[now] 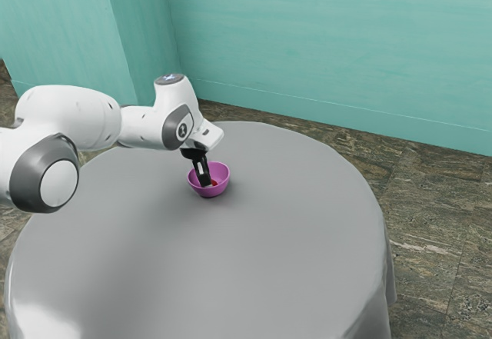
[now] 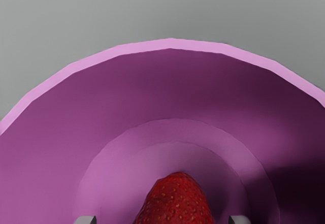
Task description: Take strawberry from the bowl
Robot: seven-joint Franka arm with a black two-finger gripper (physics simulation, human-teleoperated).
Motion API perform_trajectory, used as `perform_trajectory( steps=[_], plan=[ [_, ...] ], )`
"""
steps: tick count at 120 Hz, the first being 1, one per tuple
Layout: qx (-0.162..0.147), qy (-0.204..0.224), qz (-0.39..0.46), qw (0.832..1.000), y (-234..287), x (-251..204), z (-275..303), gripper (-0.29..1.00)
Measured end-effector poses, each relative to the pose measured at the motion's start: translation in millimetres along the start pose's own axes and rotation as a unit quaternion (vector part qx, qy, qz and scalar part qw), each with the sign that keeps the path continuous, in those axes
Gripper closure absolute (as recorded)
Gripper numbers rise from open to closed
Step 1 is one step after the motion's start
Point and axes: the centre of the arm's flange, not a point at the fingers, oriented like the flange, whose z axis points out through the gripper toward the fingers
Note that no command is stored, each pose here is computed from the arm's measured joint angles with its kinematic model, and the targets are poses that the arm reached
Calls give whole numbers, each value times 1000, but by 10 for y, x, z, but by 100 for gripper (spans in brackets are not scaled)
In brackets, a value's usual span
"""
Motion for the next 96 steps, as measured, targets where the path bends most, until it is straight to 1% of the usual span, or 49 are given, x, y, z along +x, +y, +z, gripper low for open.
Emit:
perform_trajectory(
  steps=[13,41,57,79,96],
  plan=[
    [0,0,3,1000,2,5,0,41],
    [0,5,5,1000,2,9,-15,56],
    [0,7,5,1000,3,9,-22,58],
    [10,18,9,1000,50,62,-306,62],
    [8,24,27,999,398,230,-611,64]
  ],
)
